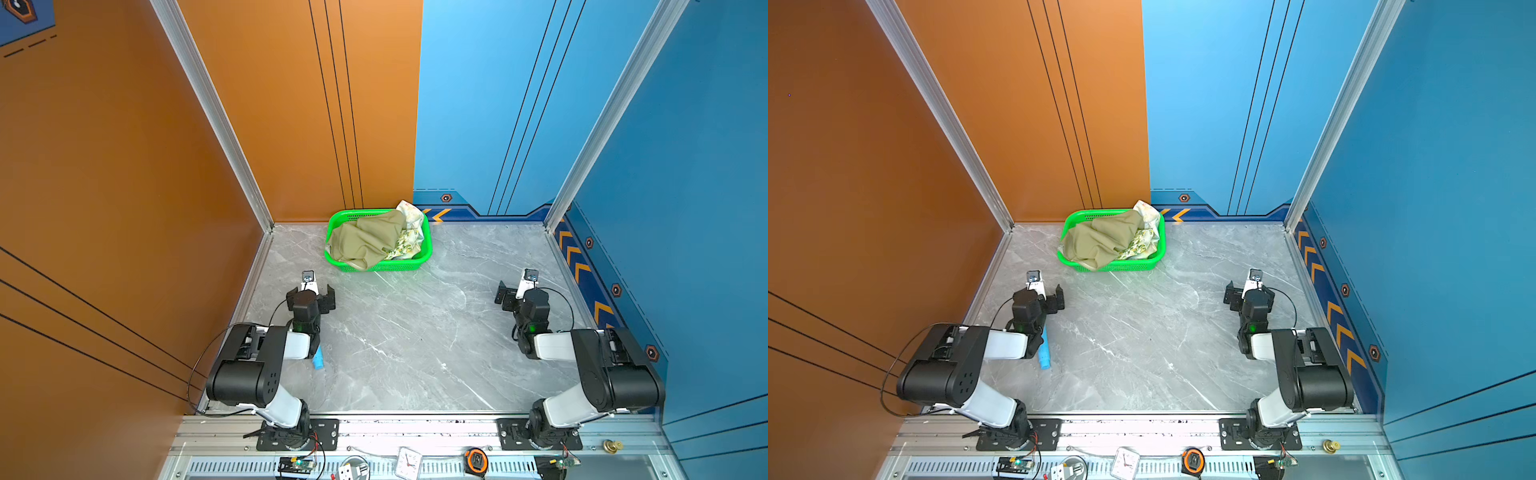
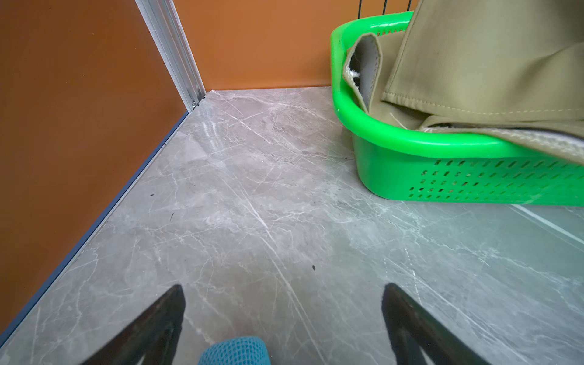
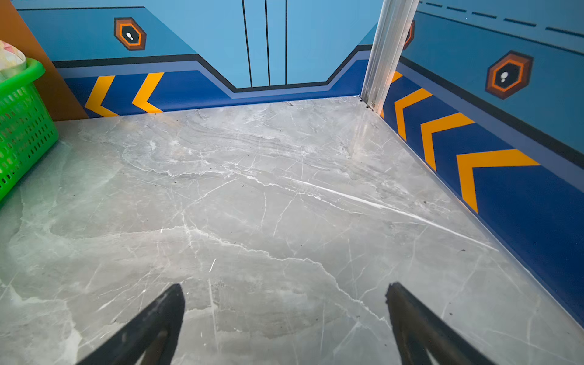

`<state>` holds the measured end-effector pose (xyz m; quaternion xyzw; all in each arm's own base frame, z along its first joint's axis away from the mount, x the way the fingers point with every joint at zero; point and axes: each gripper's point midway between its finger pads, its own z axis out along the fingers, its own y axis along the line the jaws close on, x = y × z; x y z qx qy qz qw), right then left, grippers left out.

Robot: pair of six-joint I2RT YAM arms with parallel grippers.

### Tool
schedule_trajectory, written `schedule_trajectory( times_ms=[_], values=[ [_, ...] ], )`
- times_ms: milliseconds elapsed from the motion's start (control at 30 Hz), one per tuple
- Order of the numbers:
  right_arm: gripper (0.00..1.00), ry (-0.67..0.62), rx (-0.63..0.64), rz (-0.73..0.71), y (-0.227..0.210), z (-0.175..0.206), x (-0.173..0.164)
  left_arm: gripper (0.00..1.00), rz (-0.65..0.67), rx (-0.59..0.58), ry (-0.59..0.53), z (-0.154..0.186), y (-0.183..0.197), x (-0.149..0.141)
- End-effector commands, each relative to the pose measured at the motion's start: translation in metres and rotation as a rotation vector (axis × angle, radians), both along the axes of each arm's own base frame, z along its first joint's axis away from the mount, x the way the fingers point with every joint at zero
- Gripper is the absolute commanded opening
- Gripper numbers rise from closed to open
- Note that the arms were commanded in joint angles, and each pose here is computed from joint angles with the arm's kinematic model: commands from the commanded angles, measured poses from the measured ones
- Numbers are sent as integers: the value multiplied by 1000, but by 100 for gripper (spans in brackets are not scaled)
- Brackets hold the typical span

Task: Fold and stack skirts
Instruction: Move the basket to the top-left of the table.

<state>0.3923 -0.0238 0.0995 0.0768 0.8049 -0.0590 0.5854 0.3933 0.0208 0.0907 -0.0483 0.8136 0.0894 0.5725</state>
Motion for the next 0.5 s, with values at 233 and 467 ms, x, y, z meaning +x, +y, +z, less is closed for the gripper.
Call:
schedule_trajectory(
  times_ms=[233,467],
  values=[
    [100,23,1,17,4,-7,1,98,-32,-11,-3,0,-3,1],
    [100,24,0,17,4,-7,1,98,-34,-8,-3,1,-4,1]
  ],
)
